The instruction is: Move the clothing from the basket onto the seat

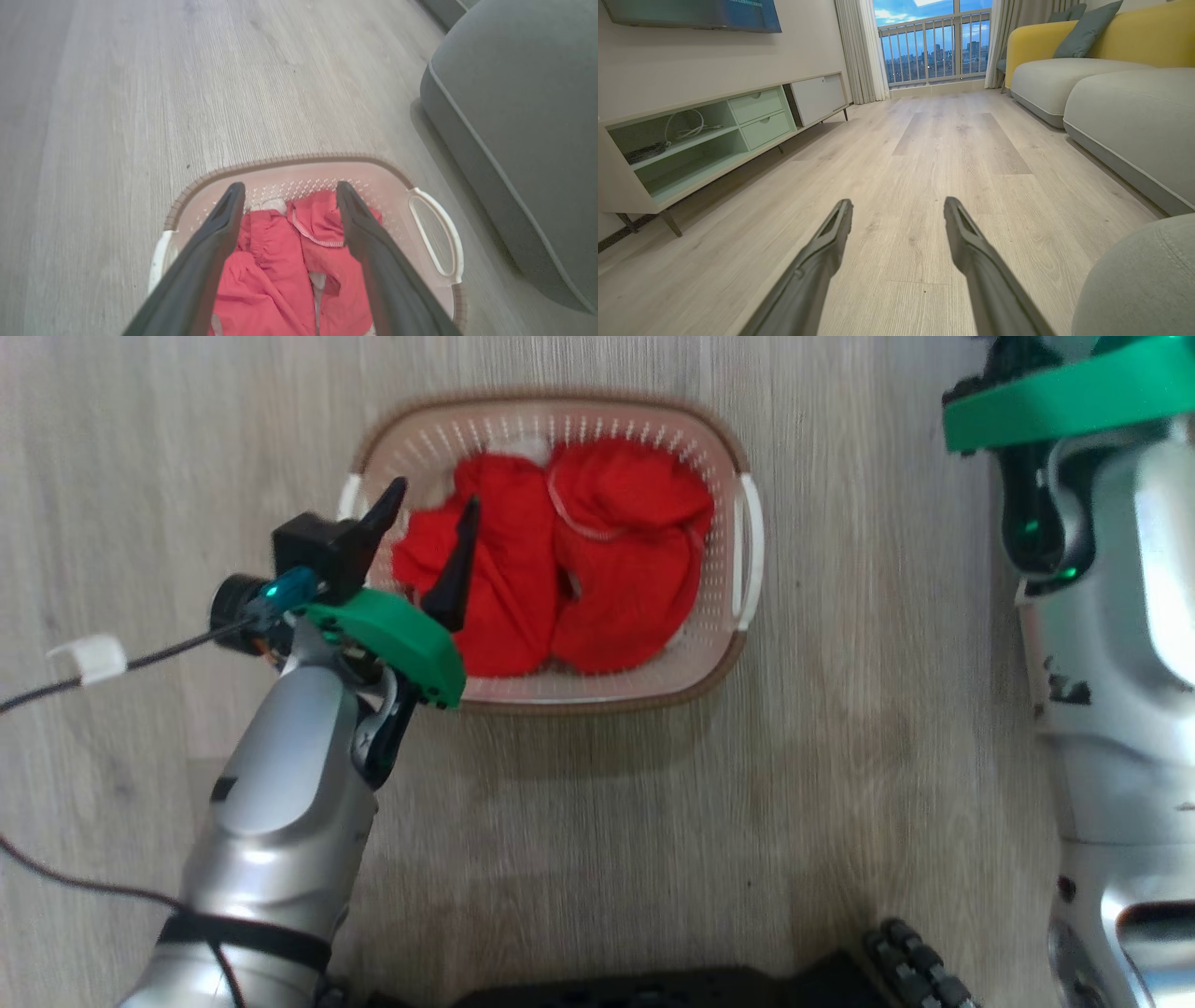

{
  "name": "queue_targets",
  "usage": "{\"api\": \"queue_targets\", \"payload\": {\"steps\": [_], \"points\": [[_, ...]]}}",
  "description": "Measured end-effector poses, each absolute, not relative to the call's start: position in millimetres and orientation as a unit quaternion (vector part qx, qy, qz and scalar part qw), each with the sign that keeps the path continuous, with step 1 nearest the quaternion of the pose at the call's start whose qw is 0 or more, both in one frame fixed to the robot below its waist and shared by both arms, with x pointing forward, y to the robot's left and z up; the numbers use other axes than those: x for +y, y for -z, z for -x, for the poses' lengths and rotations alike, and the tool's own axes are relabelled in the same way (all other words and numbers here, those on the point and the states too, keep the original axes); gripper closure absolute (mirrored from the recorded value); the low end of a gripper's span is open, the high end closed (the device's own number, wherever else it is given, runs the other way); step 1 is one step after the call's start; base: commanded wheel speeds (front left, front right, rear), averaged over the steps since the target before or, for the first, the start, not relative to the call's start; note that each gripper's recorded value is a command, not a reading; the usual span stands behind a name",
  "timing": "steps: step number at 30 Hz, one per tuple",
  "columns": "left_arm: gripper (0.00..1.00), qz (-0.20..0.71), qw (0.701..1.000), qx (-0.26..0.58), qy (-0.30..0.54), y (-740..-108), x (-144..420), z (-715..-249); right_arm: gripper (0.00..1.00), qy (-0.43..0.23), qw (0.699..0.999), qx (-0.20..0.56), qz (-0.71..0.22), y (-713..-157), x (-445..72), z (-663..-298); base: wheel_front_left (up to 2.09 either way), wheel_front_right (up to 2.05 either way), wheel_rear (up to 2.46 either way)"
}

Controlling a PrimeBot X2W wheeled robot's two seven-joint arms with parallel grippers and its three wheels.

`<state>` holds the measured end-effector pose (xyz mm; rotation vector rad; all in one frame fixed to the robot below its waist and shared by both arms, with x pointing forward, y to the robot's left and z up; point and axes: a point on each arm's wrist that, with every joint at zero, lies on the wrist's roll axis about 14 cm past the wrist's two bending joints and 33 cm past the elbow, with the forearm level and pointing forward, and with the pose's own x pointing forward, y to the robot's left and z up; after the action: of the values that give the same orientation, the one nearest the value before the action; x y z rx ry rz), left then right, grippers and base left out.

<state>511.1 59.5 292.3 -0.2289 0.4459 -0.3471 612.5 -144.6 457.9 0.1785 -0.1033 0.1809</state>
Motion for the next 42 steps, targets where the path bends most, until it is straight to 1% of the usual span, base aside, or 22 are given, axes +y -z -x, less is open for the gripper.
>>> {"api": "queue_targets", "payload": {"steps": [6,11,17,24,29,35,39,42], "points": [[0.00,0.099,0.933,0.270,0.218,-248,31,-503,0.00,-0.084,0.993,-0.027,-0.080,-422,-151,-620,0.00,0.00,0.00],[0.00,0.084,0.919,0.291,0.253,-228,12,-501,0.00,-0.076,0.994,-0.014,-0.075,-405,-158,-621,0.00,0.00,0.00],[0.00,0.027,0.894,0.322,0.311,-196,-11,-495,0.00,-0.067,0.996,0.002,-0.066,-384,-168,-619,0.00,0.00,0.00],[0.00,-0.063,0.868,0.314,0.380,-170,-36,-502,0.00,-0.065,0.996,-0.005,-0.058,-379,-174,-626,0.00,0.00,0.00],[0.00,-0.136,0.838,0.291,0.442,-155,-54,-508,0.00,-0.057,0.997,0.005,-0.050,-367,-183,-623,0.00,0.00,0.00],[0.00,-0.171,0.813,0.284,0.478,-133,-68,-506,0.00,-0.043,0.997,0.014,-0.058,-358,-198,-618,0.00,0.00,0.00],[0.00,-0.198,0.794,0.286,0.499,-121,-70,-499,0.00,-0.034,0.997,0.012,-0.061,-361,-206,-615,0.00,0.00,0.00],[0.00,-0.213,0.788,0.284,0.503,-117,-71,-500,0.00,-0.035,0.998,0.010,-0.057,-363,-208,-613,0.00,0.00,0.00]]}}
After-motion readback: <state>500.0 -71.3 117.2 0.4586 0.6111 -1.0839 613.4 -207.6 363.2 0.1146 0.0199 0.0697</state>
